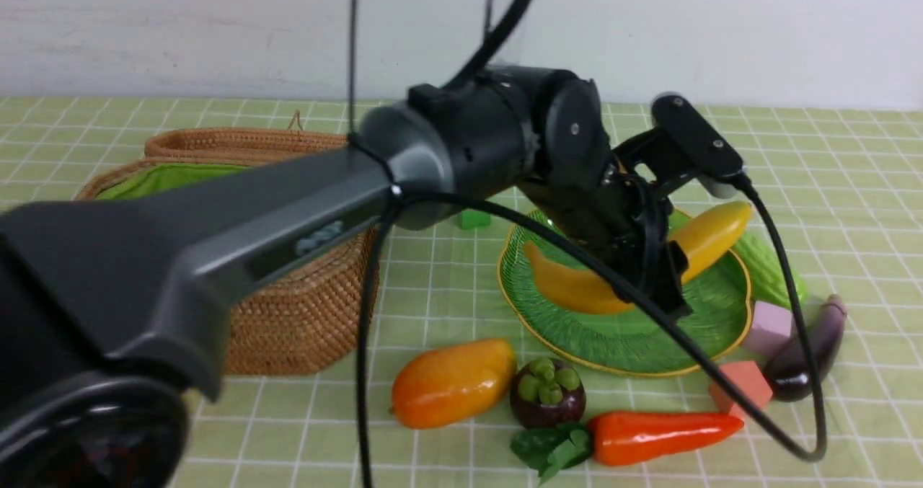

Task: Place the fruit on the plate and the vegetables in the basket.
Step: Use the left arm to grab a banana and put it into the right plate, then grab the mango with your left arm and place it on the right plate

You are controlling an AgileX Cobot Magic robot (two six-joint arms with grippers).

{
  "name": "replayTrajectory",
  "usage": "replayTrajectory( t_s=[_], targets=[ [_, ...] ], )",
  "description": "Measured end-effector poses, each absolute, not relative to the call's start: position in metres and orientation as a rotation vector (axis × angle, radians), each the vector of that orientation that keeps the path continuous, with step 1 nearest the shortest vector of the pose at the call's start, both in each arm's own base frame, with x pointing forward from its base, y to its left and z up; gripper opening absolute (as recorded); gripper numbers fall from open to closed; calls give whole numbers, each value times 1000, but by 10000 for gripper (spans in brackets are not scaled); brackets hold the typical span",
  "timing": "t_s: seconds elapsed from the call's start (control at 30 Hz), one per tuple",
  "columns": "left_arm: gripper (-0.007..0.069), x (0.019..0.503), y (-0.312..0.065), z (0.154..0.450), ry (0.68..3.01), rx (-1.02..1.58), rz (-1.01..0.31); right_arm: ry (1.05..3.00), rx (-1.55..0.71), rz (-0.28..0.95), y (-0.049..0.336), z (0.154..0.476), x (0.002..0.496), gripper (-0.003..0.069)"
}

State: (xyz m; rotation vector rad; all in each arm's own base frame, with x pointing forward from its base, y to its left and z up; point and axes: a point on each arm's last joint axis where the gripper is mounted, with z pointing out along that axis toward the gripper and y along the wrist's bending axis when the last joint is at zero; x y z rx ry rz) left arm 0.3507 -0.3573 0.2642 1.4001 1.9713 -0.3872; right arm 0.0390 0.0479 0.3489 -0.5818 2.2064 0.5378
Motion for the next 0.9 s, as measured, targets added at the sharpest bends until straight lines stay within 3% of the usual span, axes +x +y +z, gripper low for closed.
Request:
replayTrajectory(
  t_s=[0.2,0.43,0.53,0.67,0.77,0.9],
  targets=[
    [304,382,-382,233,1952,1415,-323,2219,-499,474,42,348,36,56],
    [313,385,-384,229,1948,1410,-320,2262,-362,299,27,345,38,59],
    [391,385,-384,230,1946,1409,-321,2269,-348,278,25,344,39,63],
    [582,384,-384,231,1953,1402,-325,2268,-346,282,25,344,38,67],
    [650,382,-383,236,1982,1378,-342,2265,-346,284,25,345,38,68],
    [640,372,-374,266,2050,1322,-385,2266,-346,285,25,344,38,68]
  ],
)
